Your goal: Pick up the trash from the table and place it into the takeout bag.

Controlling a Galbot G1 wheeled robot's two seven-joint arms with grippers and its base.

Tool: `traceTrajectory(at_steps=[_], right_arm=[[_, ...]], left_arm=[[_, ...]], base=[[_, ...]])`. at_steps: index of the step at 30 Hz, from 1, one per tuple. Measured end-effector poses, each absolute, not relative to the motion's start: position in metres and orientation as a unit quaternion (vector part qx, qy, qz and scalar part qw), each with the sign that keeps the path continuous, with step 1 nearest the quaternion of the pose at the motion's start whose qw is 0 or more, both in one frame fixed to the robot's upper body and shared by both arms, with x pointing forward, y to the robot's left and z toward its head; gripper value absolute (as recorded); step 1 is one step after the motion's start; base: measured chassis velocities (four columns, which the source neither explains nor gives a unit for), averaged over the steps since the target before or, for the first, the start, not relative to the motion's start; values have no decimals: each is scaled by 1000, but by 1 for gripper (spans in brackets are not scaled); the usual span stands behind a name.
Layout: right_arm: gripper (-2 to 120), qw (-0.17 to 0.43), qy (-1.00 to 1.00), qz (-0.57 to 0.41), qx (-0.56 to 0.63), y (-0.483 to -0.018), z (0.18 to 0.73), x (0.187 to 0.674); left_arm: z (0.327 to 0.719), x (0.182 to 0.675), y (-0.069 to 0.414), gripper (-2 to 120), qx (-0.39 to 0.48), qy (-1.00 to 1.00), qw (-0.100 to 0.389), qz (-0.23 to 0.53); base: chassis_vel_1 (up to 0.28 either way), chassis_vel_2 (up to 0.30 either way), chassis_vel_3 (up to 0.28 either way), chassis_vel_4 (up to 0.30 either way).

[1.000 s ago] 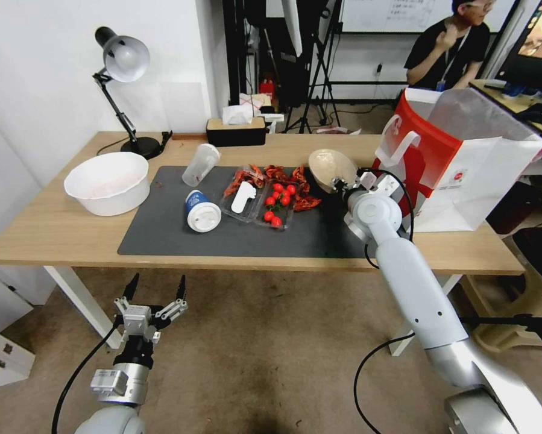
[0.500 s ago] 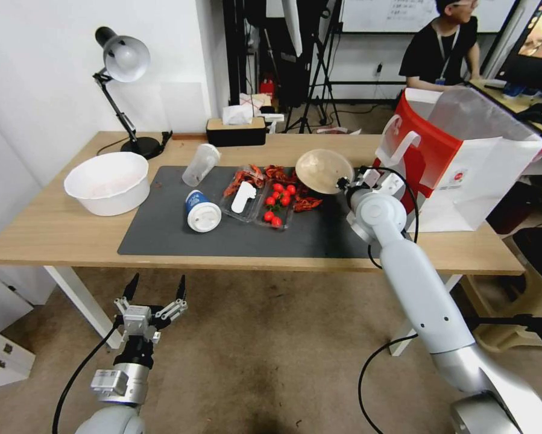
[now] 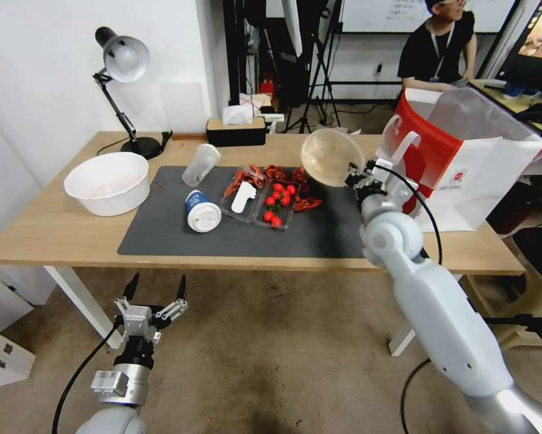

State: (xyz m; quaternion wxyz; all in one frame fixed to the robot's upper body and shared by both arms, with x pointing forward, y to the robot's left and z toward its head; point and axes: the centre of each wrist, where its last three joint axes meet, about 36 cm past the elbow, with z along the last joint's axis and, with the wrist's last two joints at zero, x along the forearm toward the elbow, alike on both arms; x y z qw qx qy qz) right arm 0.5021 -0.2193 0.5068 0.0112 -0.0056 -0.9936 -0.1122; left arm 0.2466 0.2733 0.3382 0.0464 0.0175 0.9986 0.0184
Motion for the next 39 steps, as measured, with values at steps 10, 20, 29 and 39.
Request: traceTrajectory(at_steps=[10, 20, 29, 39], right_arm=[[1, -95, -995, -26, -10, -241, 521, 476], [1, -248, -962, 63, -90, -306, 595, 488], [1, -227, -952, 100, -179, -352, 608, 492], [23, -186, -956, 107, -198, -365, 601, 495]], left_arm=[[337, 245, 271, 100, 17, 999, 49, 17], [336, 245, 272, 100, 16, 998, 50, 18], [336, 245, 271, 100, 16, 998, 50, 18], [336, 245, 270, 100, 16, 998, 50, 18]], base=[[0, 0, 0, 0], [0, 0, 0, 0], [0, 0, 0, 0], [0, 0, 0, 0]])
